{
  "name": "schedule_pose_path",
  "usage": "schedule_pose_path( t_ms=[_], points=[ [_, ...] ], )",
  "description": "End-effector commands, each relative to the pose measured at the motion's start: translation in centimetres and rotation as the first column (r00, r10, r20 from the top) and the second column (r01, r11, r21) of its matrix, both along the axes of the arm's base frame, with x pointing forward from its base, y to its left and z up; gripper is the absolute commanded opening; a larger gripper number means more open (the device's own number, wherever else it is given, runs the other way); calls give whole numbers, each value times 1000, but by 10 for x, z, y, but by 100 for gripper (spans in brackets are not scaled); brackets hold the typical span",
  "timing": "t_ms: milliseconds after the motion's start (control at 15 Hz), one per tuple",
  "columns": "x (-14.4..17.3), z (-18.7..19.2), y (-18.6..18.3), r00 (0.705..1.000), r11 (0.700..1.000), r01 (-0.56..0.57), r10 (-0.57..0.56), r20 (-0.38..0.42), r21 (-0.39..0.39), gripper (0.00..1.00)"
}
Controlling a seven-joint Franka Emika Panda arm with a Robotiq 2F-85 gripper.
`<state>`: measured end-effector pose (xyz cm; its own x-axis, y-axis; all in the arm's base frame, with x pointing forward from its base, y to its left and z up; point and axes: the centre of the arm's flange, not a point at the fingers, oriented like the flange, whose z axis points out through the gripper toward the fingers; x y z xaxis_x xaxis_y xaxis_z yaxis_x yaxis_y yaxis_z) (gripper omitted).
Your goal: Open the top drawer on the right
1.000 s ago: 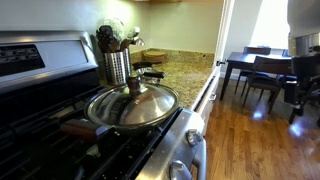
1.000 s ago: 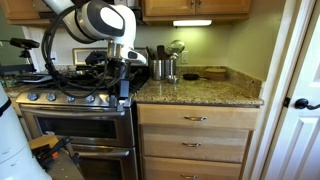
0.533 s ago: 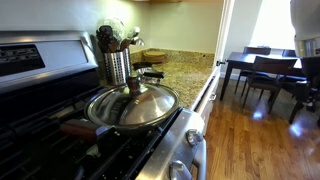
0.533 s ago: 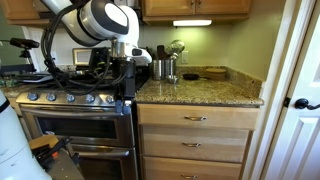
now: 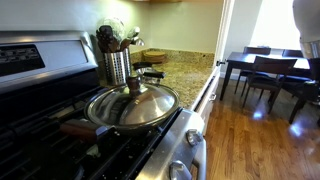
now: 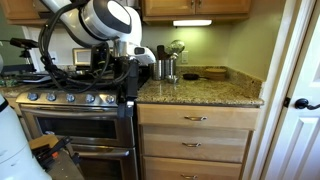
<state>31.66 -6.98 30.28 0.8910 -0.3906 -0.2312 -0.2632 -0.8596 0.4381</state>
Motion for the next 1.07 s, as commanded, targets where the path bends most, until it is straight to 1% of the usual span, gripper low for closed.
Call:
schedule_pose_path(
  t_ms=[0, 1000],
  points=[
    [0, 0, 0, 1000, 1000, 1, -1, 0, 0, 100],
    [0, 0, 0, 1000, 1000, 7, -7, 2, -3, 100]
  ],
)
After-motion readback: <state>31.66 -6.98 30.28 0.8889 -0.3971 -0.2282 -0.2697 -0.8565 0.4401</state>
